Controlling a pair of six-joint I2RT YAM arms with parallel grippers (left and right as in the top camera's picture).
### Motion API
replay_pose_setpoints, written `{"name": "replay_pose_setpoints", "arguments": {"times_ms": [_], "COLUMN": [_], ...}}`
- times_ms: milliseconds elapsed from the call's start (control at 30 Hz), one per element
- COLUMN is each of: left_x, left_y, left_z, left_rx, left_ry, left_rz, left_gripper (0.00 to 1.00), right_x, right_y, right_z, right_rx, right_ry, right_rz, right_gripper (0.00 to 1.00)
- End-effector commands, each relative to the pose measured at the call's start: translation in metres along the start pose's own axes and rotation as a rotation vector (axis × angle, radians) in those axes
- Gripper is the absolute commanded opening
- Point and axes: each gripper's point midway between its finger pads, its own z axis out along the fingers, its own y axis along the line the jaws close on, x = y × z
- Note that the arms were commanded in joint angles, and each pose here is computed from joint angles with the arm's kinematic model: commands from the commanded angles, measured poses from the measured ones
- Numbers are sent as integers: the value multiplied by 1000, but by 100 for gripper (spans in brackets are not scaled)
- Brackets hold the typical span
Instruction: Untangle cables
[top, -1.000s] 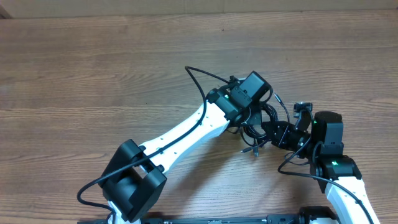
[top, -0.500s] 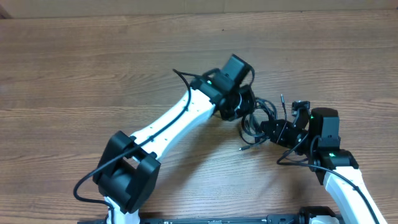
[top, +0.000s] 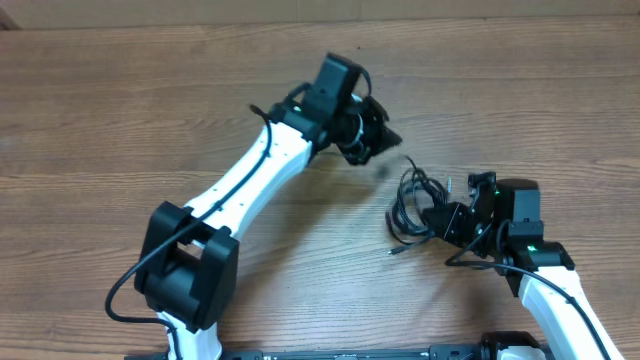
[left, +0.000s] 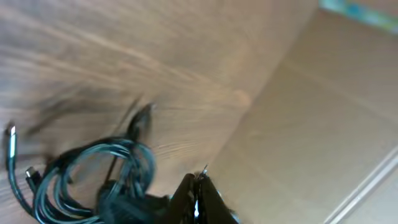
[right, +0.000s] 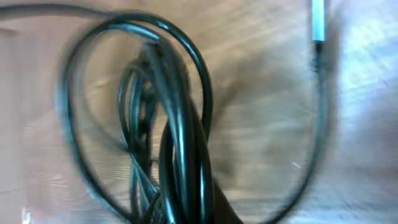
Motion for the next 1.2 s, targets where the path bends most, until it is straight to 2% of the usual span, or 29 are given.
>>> {"name": "replay_pose_setpoints", "arguments": {"times_ms": [0, 167, 200, 233, 267, 333, 433, 500, 533, 667, 767, 900, 1167], "left_x": [6, -3, -8, -10, -10, -7, -1, -2, -1, 23, 26, 32, 26], "left_y": [-29, -26, -25, -23, -19, -11, 9, 23, 29, 34, 41, 49, 81], "left_z": [-14, -14, -14, -14, -13, -12, -7, -5, -3, 13, 22, 30, 57], "left_rx": [83, 70, 60, 46, 27, -6, -95, -175, -210, -262, -354, -446, -541], "left_ry": [35, -21, -54, -68, -71, -58, -44, -70, -80, -78, -165, -257, -237], "left_rz": [27, 160, 250, 323, 384, 442, 558, 595, 595, 683, 745, 810, 797], "left_gripper": [4, 6, 14, 30, 40, 53, 52, 60, 67, 72, 81, 83, 72], "right_x": [-3, -2, -2, -3, -3, -3, -3, -3, -3, -3, -3, -2, -1], "right_y": [-6, -7, -7, -6, -6, -6, -6, -6, -6, -6, -6, -6, -7], "right_z": [1, 1, 1, 1, 1, 1, 1, 1, 1, 1, 1, 1, 1], "right_rx": [31, 32, 32, 31, 31, 31, 31, 31, 31, 31, 31, 31, 33], "right_ry": [-19, -17, -17, -19, -20, -20, -20, -20, -20, -20, -19, -18, -14], "right_rz": [-7, -6, -6, -7, -8, -8, -8, -8, -8, -7, -7, -6, -4], "right_gripper": [4, 4, 4, 4, 4, 4, 4, 4, 4, 4, 4, 4, 4]}}
